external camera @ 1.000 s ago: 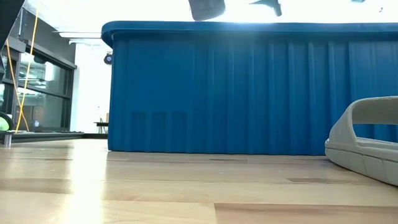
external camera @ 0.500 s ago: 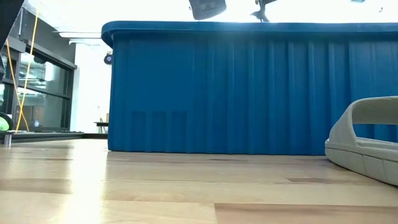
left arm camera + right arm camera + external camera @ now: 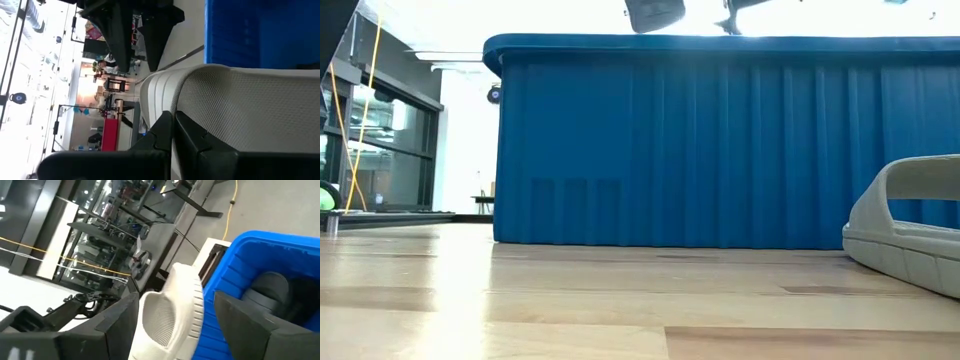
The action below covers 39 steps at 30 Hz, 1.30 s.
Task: Pick and place slides into bin
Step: Put the gray slides into the blue bin
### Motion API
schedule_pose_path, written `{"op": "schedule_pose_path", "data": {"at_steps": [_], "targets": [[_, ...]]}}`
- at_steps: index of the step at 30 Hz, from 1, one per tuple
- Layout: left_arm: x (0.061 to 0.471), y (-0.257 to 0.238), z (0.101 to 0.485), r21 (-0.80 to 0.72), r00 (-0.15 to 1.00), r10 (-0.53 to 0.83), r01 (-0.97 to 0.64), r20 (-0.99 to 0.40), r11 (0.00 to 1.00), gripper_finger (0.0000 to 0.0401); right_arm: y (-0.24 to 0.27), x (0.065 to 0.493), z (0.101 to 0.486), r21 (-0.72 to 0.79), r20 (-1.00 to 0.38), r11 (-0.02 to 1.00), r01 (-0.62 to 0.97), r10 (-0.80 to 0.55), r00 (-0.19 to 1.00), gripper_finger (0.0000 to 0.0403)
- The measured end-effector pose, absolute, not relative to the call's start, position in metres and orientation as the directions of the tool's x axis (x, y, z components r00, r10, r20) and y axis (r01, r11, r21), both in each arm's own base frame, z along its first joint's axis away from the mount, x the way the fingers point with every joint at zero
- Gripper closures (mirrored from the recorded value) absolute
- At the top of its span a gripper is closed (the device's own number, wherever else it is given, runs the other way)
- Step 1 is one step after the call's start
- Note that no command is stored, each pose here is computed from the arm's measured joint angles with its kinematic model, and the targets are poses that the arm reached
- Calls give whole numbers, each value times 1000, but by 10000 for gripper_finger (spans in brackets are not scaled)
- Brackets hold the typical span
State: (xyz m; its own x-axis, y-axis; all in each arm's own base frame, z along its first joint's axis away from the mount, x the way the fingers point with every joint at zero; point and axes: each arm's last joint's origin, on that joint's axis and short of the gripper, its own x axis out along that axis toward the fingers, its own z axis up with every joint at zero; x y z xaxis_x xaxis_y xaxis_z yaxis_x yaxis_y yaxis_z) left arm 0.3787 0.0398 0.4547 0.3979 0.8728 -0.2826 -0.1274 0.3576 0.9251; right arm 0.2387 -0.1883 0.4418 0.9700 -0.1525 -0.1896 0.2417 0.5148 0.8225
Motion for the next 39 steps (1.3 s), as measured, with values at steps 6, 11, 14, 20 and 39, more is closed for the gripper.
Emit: {"op": "schedule_pose_path", "data": {"at_steps": [6, 11, 14, 20, 39], "targets": [[380, 40, 456, 924, 408, 869, -133, -279, 359, 401, -190, 240, 436, 826, -228, 491, 279, -161, 960, 155], [381, 40, 458, 928, 418, 870, -137, -263, 346, 401, -192, 246, 431, 828, -243, 483, 283, -146, 959, 155], [381, 40, 458, 928, 419, 869, -136, -263, 347, 401, -193, 251, 429, 829, -235, 489, 270, -132, 963, 155], [381, 40, 458, 928, 420, 868, -136, -264, 348, 401, -193, 252, 430, 821, -226, 504, 270, -147, 963, 156], [381, 40, 459, 927, 420, 868, -137, -263, 348, 400, -193, 252, 429, 817, -233, 507, 275, -147, 961, 329]]}}
